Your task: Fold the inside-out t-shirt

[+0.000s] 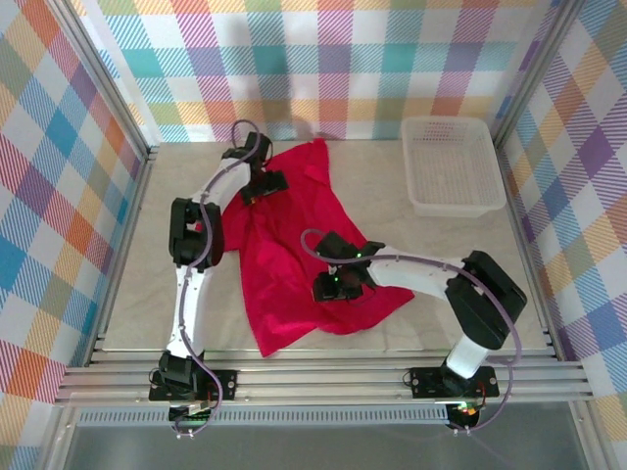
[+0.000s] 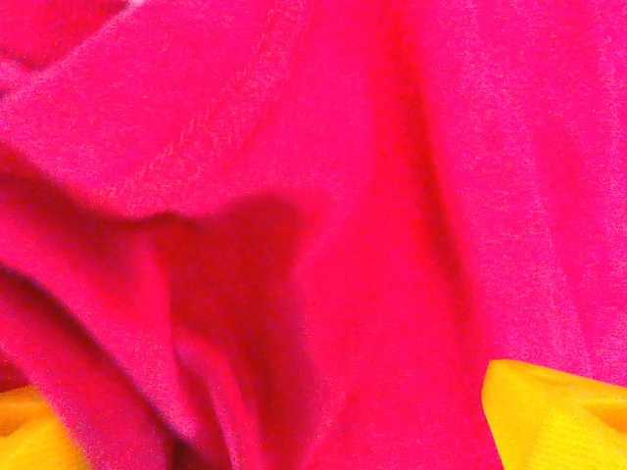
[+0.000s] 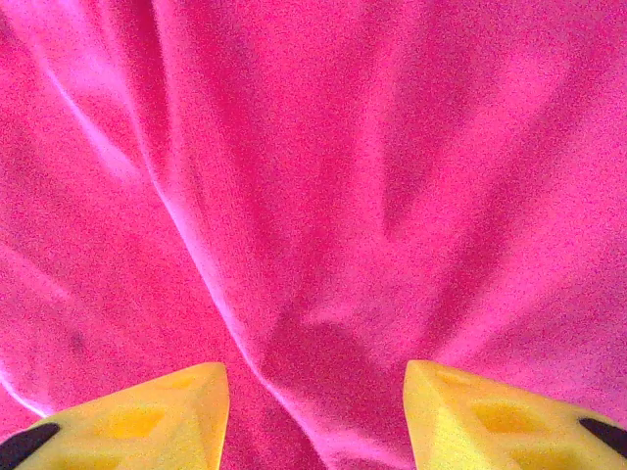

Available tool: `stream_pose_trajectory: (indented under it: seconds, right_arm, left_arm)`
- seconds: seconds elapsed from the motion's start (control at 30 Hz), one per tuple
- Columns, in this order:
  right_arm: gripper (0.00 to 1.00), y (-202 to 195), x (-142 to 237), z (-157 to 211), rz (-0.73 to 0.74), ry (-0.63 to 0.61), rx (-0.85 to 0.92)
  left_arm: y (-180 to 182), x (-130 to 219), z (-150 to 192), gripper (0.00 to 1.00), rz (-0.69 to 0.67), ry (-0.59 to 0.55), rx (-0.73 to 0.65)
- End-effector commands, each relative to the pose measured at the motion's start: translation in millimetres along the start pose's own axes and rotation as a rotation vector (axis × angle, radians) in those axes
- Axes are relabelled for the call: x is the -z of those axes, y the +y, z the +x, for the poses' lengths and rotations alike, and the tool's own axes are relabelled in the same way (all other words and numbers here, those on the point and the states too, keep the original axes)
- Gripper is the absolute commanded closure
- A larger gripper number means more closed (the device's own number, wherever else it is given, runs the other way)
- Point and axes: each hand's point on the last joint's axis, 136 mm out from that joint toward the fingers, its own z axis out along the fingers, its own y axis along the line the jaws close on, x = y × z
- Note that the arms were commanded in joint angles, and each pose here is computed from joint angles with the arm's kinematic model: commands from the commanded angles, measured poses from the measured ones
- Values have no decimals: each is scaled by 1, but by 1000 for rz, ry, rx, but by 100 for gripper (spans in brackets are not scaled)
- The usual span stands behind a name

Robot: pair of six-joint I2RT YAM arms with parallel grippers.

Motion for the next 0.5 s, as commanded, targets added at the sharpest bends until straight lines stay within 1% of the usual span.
stream_pose_trajectory:
  seconds: [0.0,0.1,0.17,0.23,0.33,0.4,0.47]
  right_arm:
    - [53,-19,42,-59,37,-168,-47]
    - [54,-29,40,-94,23,-193,-48]
    - [56,-28,31,-114,8,-193,-29]
    - [58,-27,19,-132,-1,-174,-21]
    - [59,-33,-2,-148,9,-128,-32]
    - [59,-42,-14,-149,18,-97,-50]
    - [59,-49,-22,-142,28,-71,-63]
  left_arm:
    - [-4,61,5,9,-17,7,-135]
    - [27,105,-2,8,-69,-65,-88]
    - [46,122,-1,9,-60,-98,-34]
    - [60,126,6,10,-46,-117,17]
    - [84,108,22,12,-40,-95,102]
    - [105,87,29,14,-65,-46,170]
    - [124,65,30,17,-85,-13,232]
